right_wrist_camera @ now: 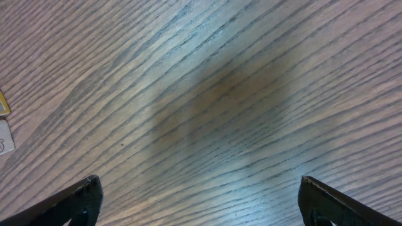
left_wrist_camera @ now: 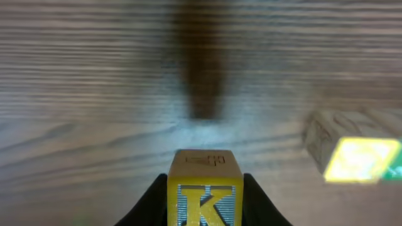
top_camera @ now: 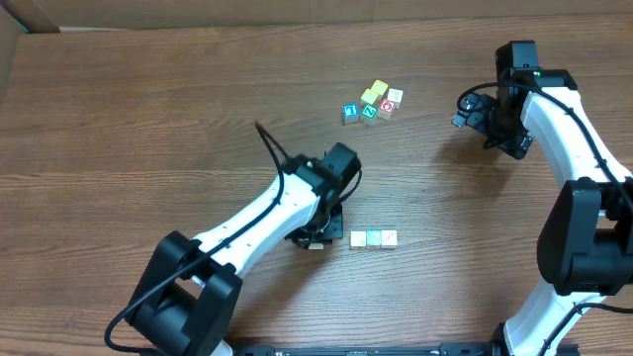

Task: Flip 4 blocks
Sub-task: 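Carry the K block with the left gripper to the row's left end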

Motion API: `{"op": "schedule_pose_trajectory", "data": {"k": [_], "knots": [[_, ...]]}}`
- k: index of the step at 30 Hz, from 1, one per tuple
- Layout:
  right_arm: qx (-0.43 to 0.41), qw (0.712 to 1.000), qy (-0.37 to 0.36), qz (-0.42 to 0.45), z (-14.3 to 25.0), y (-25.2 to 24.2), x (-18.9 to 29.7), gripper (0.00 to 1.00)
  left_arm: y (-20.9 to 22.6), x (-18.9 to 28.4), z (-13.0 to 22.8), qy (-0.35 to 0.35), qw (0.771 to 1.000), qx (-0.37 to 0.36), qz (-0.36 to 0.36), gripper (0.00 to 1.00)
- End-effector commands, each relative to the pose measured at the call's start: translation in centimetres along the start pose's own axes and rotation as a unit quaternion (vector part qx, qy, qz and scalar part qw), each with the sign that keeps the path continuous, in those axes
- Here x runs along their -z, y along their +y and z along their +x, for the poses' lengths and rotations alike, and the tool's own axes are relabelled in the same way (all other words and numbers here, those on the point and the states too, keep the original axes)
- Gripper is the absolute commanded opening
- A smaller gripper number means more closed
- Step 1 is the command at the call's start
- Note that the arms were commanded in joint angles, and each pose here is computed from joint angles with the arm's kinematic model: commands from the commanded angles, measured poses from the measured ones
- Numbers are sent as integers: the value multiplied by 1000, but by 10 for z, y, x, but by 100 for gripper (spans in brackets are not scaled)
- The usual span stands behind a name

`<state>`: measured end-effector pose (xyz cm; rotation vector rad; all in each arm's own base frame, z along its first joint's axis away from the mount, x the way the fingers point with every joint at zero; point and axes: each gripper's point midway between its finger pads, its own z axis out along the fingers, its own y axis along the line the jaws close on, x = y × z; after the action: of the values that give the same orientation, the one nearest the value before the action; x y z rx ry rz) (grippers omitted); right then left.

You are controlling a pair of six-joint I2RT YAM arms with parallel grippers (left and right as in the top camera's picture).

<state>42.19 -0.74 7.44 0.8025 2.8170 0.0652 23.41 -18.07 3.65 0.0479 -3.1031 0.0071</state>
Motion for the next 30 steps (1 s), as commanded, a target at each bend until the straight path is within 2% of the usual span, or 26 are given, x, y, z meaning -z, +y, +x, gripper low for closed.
{"op": "schedule_pose_trajectory", "data": {"k": [1,10,13,15,17,19,24,30], "knots": [[-4,1000,-4,-1,-3,0,2,100,-7,-4,2,-8,999,31,23,19],[-4,1000,-4,-1,-3,0,2,100,-27,-9,0,-36,998,18,45,19],[-4,1000,-4,-1,-3,0,2,100,-31,-9,3,-36,998,18,46,22],[-4,1000,-4,-1,-3,0,2,100,-32,-9,4,-35,998,16,45,29],[-4,1000,-4,-1,-3,0,2,100,-31,-8,3,-34,998,18,45,50],[-4,1000,-4,-1,-3,0,2,100,-31,-3,2,-27,998,23,51,54],[-4,1000,-4,-1,-3,0,2,100,-33,20,-13,-38,997,23,58,54],[-4,1000,-4,-1,-3,0,2,100,-17,45,-22,-49,998,32,15,51]]}}
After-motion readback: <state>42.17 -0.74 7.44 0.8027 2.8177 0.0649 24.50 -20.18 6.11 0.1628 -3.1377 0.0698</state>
